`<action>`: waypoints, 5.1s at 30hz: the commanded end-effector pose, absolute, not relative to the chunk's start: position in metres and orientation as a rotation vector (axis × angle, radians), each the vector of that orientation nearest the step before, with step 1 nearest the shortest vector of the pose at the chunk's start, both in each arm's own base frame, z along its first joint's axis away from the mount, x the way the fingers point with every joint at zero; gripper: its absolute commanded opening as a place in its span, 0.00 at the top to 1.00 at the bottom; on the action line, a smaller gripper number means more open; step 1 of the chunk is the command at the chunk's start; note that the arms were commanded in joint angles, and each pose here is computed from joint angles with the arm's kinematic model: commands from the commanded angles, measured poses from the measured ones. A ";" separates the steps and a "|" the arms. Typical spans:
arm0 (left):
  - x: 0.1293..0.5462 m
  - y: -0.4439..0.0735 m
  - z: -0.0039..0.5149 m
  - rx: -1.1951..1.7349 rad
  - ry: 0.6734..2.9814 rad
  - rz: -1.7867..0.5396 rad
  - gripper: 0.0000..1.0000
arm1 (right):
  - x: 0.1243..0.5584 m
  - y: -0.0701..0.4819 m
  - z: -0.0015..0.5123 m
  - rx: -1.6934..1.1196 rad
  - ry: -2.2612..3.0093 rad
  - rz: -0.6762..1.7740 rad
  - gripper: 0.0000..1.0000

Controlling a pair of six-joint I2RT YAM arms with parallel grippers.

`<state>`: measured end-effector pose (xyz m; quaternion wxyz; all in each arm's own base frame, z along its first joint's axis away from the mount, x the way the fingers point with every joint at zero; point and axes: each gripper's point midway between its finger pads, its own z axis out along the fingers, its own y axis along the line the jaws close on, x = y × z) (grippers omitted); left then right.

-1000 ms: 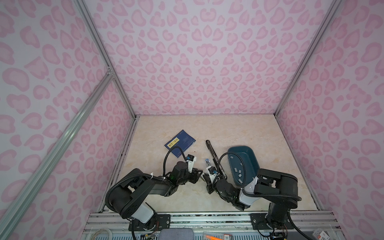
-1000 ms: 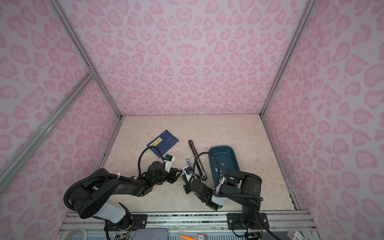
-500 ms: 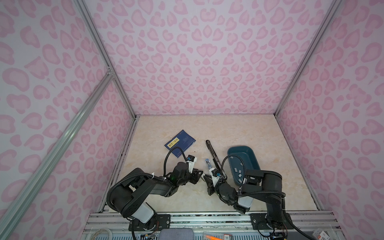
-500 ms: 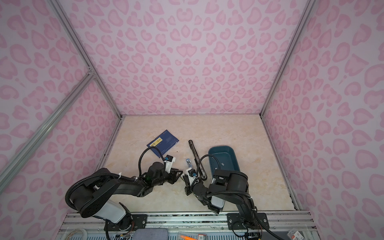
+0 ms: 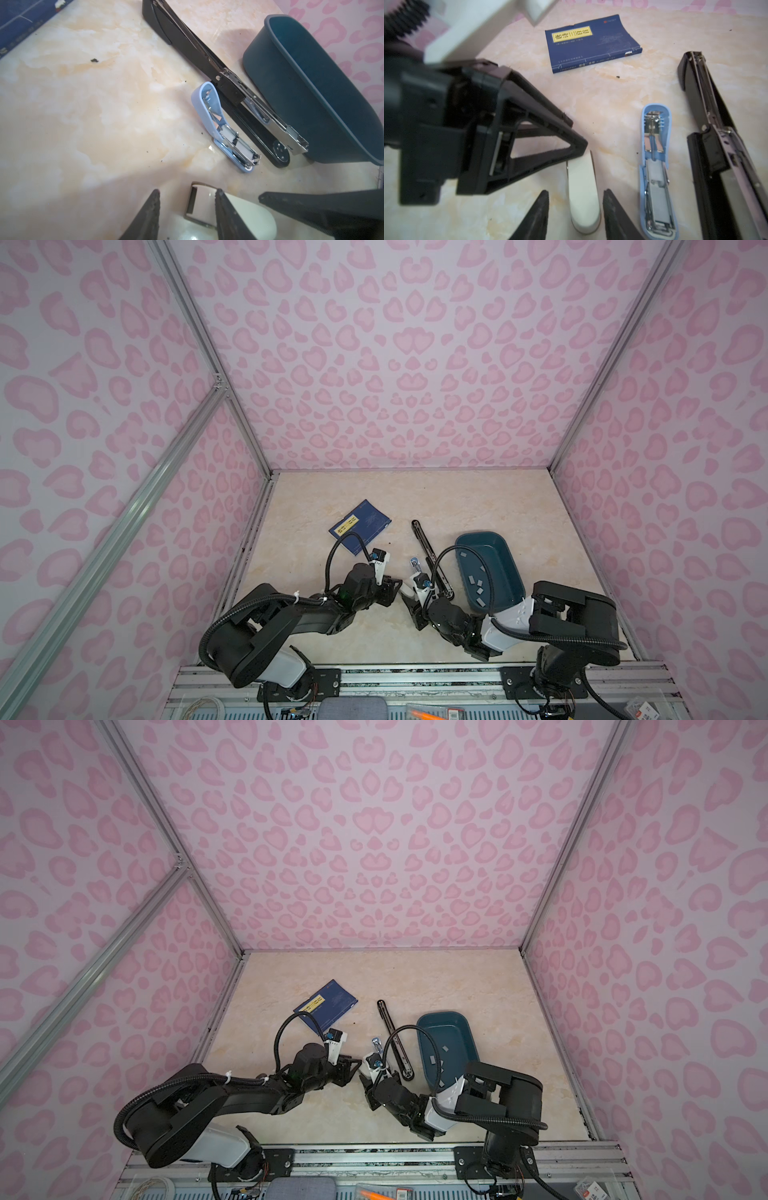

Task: Load the staples into the stapler

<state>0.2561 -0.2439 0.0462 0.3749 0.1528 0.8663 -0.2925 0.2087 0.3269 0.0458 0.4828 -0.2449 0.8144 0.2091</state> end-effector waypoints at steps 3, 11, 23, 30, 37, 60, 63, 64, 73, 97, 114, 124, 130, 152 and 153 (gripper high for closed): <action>0.264 -0.222 0.054 0.306 2.218 -0.614 0.48 | 0.207 0.313 0.025 -0.631 2.047 0.405 0.51; 0.264 -0.195 0.068 0.206 2.191 -0.516 0.45 | 0.211 0.334 0.021 -0.674 2.049 0.410 0.60; 0.254 -0.109 0.091 -0.159 2.120 -0.256 0.34 | 0.226 0.392 0.032 -0.583 2.115 0.373 0.79; 0.247 -0.100 0.103 -0.202 2.075 -0.326 0.27 | 0.222 0.418 0.031 -0.513 2.167 0.384 0.77; 0.247 -0.093 0.110 -0.242 2.092 -0.313 0.24 | 0.223 0.435 0.027 -0.526 2.186 0.404 0.66; 0.266 -0.153 0.144 -0.065 2.102 -0.553 0.10 | 0.238 0.288 0.070 -0.372 2.116 0.258 0.52; 0.271 -0.167 0.139 -0.026 2.144 -0.577 0.09 | 0.236 0.285 0.061 -0.411 2.128 0.236 0.52; 0.273 -0.171 0.137 -0.015 2.159 -0.580 0.09 | 0.236 0.285 0.059 -0.424 2.133 0.229 0.52; 0.282 -0.193 0.120 0.034 2.243 -0.585 0.08 | 0.247 0.284 0.027 -0.464 2.185 0.140 0.53; 0.290 -0.209 0.095 0.023 2.310 -0.616 0.08 | 0.234 0.319 0.008 -0.570 2.192 0.288 0.77; 0.310 -0.261 0.072 0.070 2.348 -0.826 0.17 | 0.230 0.325 0.012 -0.550 2.157 0.381 0.86; 0.310 -0.278 0.071 0.130 2.315 -0.931 0.46 | 0.230 0.326 0.013 -0.536 2.140 0.414 0.90; 0.300 -0.286 0.078 0.197 2.273 -1.016 0.62 | 0.232 0.321 0.014 -0.513 2.136 0.422 0.91; 0.254 -0.293 0.084 0.399 2.193 -1.109 0.46 | 0.235 0.317 0.015 -0.495 2.121 0.435 0.93; 0.255 -0.292 0.081 0.389 2.201 -1.096 0.45 | 0.235 0.317 0.014 -0.495 2.122 0.434 0.93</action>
